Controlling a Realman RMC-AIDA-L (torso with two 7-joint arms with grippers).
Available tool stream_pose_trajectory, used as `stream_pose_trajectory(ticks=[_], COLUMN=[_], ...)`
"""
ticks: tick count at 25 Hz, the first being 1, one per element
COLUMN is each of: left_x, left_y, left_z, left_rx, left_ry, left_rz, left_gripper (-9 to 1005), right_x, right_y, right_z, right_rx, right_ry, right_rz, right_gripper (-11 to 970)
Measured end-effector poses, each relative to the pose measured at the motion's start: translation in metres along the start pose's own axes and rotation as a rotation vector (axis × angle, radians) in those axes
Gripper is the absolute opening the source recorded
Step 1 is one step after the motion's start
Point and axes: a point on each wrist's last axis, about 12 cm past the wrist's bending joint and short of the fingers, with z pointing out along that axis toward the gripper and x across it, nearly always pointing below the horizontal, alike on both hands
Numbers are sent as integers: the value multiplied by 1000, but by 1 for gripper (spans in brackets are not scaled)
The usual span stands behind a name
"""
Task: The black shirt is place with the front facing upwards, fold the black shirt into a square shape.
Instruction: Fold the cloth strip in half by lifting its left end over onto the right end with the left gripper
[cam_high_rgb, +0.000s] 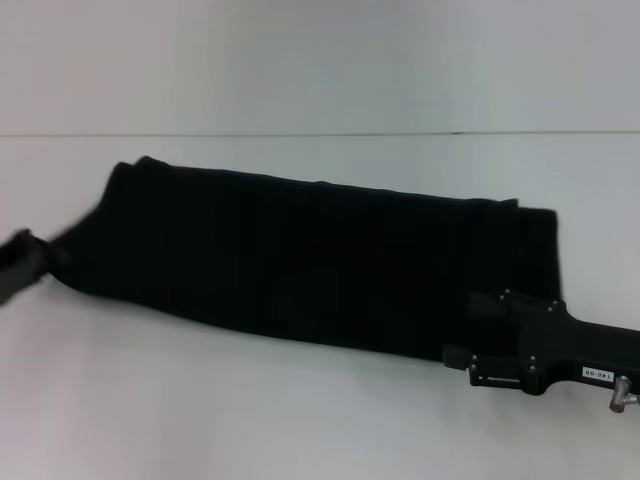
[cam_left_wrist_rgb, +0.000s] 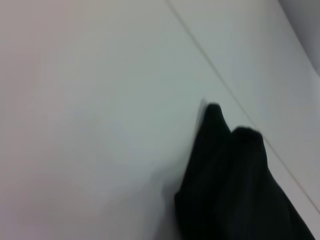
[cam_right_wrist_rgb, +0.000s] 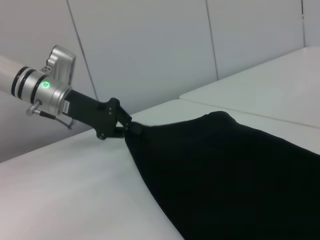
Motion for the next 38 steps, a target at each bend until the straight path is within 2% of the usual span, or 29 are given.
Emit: stream_pose_trajectory(ticks=[6,9,12,16,20,21,22,23,25,27,30,33,35,38], left_x=[-35,-43,-47,-47,-45,-43,-38,-38,-27,-12,18,61,93,133], left_y=[3,3,-4,-29,-73,-89,-118,-118,-150,-175,-199,-202,-195,-177], left_z=[-18,-23,-23,-15,0,7,20,20,36,50,67,82,92,102], left_rx=[-44,-40,-15,99,268,315,388,388,446,485,534,559,573,604], left_ry=[-132,-163,-165,-127,-56,-35,12,12,83,156,258,360,421,482], left_rz=[11,5,8,34,83,102,140,140,195,245,283,285,262,199], left_gripper=[18,19,18,19,19,19,19,19,19,18,18,18,18,18], right_x=[-1,0,2,9,19,22,24,27,32,36,41,42,43,45], right_y=[-1,-1,-2,-3,-3,-2,-2,-1,1,2,4,5,4,4], right_z=[0,-1,-2,-8,-18,-21,-22,-24,-28,-32,-36,-37,-36,-31], right_rx=[3,12,34,78,130,143,151,160,174,188,203,211,217,220], right_ry=[-3,-4,-7,-15,-21,-20,-18,-15,-12,-15,-18,-15,-11,-7], right_rz=[-1,5,15,43,77,87,92,99,111,122,135,139,146,160], right_gripper=[925,924,924,925,925,924,924,924,924,925,925,925,925,924])
